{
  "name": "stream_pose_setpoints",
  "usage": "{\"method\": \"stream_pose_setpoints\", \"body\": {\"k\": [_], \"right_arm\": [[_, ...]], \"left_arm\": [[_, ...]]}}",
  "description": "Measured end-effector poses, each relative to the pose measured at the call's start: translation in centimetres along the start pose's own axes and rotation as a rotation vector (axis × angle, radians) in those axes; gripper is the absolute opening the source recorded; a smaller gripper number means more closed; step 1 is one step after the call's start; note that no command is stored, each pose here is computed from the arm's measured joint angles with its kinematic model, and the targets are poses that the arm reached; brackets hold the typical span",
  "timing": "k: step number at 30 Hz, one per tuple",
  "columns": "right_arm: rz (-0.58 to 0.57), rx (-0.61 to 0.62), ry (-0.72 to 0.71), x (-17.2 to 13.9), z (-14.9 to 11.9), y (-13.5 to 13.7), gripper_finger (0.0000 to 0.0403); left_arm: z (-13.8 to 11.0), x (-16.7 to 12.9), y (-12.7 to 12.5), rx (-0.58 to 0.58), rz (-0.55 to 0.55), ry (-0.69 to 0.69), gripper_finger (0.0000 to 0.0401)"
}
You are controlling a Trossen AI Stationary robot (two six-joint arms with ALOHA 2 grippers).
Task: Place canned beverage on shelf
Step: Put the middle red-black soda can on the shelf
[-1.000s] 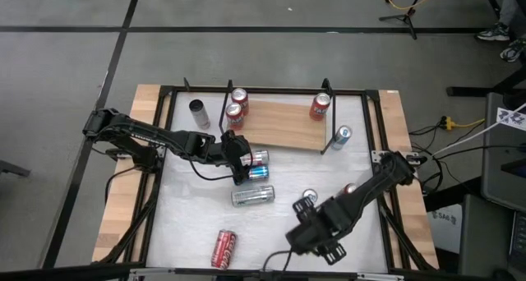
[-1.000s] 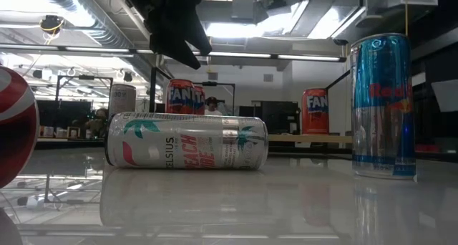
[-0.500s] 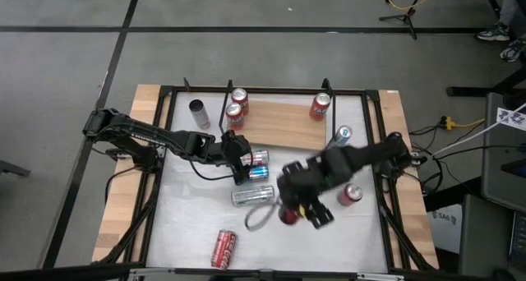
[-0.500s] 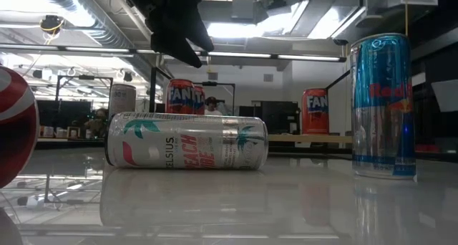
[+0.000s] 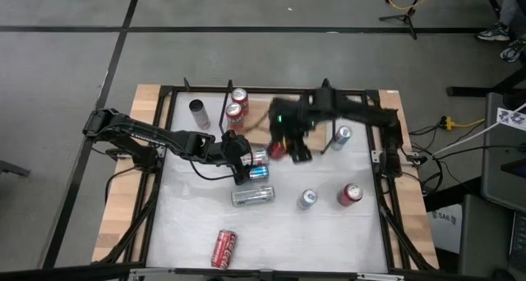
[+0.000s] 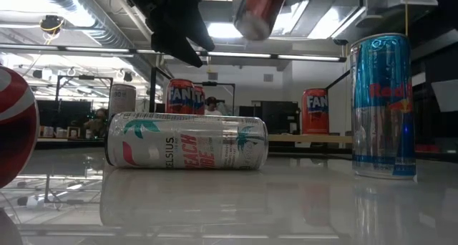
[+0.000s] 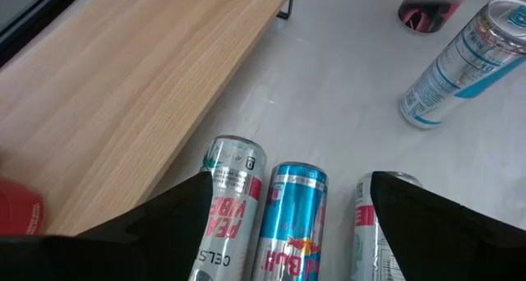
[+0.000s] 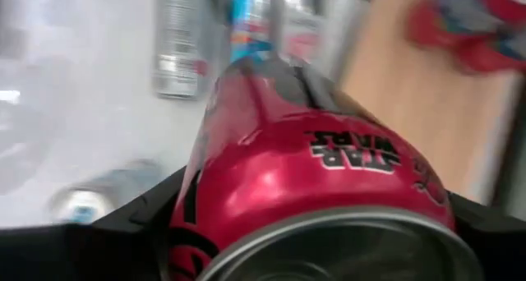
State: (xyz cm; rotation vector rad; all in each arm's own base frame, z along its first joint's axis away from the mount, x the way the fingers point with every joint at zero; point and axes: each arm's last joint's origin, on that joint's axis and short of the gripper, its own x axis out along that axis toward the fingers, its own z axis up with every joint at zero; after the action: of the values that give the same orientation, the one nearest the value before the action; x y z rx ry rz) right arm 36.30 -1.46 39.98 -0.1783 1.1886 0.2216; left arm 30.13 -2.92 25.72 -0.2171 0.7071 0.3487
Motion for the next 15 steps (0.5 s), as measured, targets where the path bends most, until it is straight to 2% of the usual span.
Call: {"method": "stream_pose_setpoints", "body": {"k": [4,9,15], "right_arm": [[-0.05,0.056,0.016,-0.2,-1.7,-4.6,0.03],[-0.068,0.167,0.104,0.9,-5.3,-10.2,0.03],[-0.057,0.222,0.204,3.3,-9.4,-14.6,0.03]], "left_arm": [[0.0,0.0,0.0,0.0,0.0,0.0,0.0323],[0.0,0.0,0.0,-0.001,0.01,-0.004,0.0323],[0.1,0.0,0.2,0.0,0.045,-0.019,0.0323]]}}
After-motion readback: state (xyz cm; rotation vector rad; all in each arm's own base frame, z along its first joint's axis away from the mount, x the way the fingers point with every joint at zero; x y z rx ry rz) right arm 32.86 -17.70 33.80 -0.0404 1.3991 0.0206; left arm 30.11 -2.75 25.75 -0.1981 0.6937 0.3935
